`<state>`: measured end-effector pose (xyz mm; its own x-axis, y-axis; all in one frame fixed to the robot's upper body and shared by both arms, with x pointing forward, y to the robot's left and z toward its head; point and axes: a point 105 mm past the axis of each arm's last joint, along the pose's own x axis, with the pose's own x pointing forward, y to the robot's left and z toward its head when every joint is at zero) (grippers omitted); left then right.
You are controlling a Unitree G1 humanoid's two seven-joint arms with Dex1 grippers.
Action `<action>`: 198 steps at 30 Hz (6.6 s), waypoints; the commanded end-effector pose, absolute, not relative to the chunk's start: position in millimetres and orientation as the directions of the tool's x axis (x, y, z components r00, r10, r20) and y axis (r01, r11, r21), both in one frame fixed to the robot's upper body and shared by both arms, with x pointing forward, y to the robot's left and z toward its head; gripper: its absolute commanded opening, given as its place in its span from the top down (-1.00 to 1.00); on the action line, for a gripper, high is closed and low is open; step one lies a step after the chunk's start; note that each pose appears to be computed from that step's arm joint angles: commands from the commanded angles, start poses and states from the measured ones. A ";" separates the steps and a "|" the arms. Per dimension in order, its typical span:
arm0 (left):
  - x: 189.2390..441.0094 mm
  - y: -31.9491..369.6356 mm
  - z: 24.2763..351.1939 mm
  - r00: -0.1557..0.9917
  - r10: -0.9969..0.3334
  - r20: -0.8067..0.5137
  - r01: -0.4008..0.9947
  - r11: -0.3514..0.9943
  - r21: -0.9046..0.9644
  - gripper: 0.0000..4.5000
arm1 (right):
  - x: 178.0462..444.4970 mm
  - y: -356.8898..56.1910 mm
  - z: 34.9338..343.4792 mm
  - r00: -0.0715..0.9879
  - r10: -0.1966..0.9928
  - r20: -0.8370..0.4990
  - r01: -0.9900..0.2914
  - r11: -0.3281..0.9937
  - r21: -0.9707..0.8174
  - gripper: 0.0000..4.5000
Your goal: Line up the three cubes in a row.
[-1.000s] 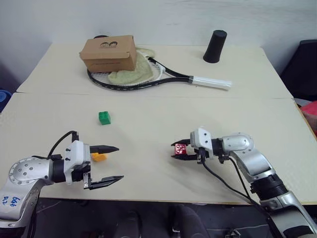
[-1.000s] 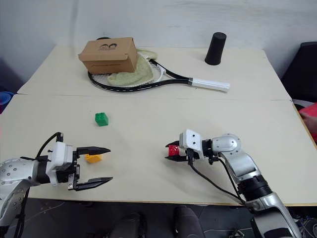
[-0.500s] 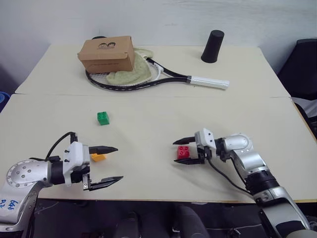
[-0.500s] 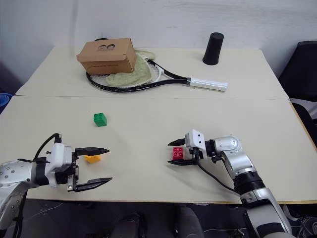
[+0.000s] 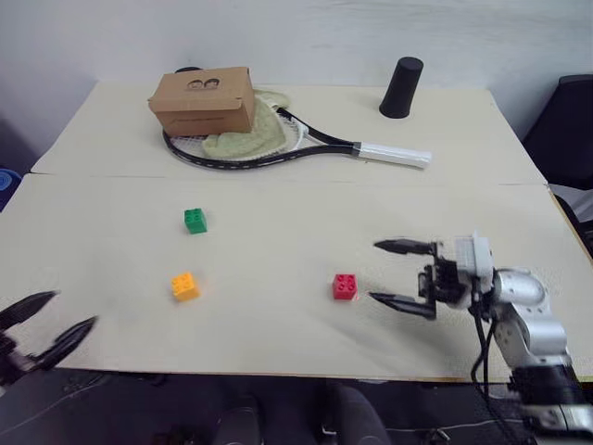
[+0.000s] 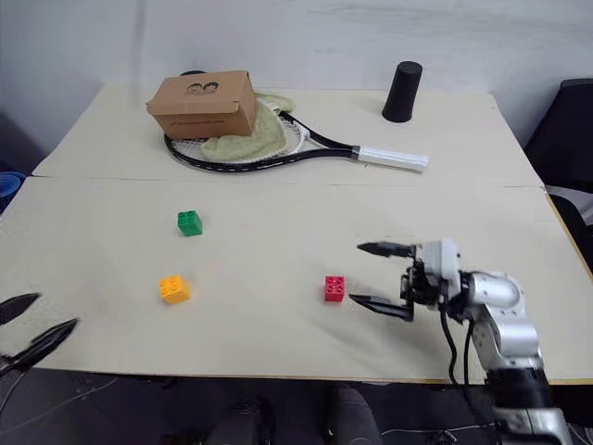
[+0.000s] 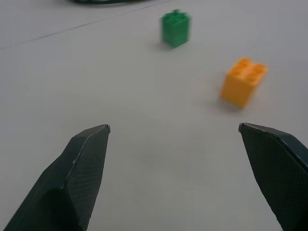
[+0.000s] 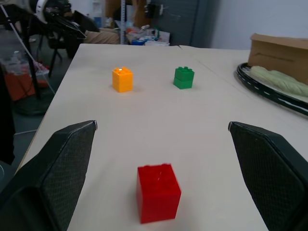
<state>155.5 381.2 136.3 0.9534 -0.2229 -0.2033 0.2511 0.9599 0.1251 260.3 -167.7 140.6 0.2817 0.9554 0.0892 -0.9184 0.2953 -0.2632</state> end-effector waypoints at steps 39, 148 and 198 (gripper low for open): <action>402.6 254.3 154.8 0.642 -0.628 -0.439 0.762 0.586 0.277 -1.00 | 230.5 -165.6 186.7 0.425 0.883 0.197 -0.799 0.469 -0.376 -1.00; 273.9 270.3 123.7 0.468 -0.780 -0.415 0.883 0.436 0.177 -0.98 | 237.3 -122.3 174.7 0.085 0.990 0.113 -0.914 0.123 -0.387 -1.00; 316.2 196.3 117.4 -0.037 -0.831 -0.556 0.978 -0.145 0.152 0.34 | 221.8 -148.0 168.6 0.291 0.954 0.074 -0.880 0.297 -0.370 -1.00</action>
<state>327.9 194.0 121.4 0.0746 -0.8496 -0.5222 0.9732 -0.0523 0.2240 225.0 -145.7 162.1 0.2935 0.9537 0.0658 -0.8928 0.2981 -0.3377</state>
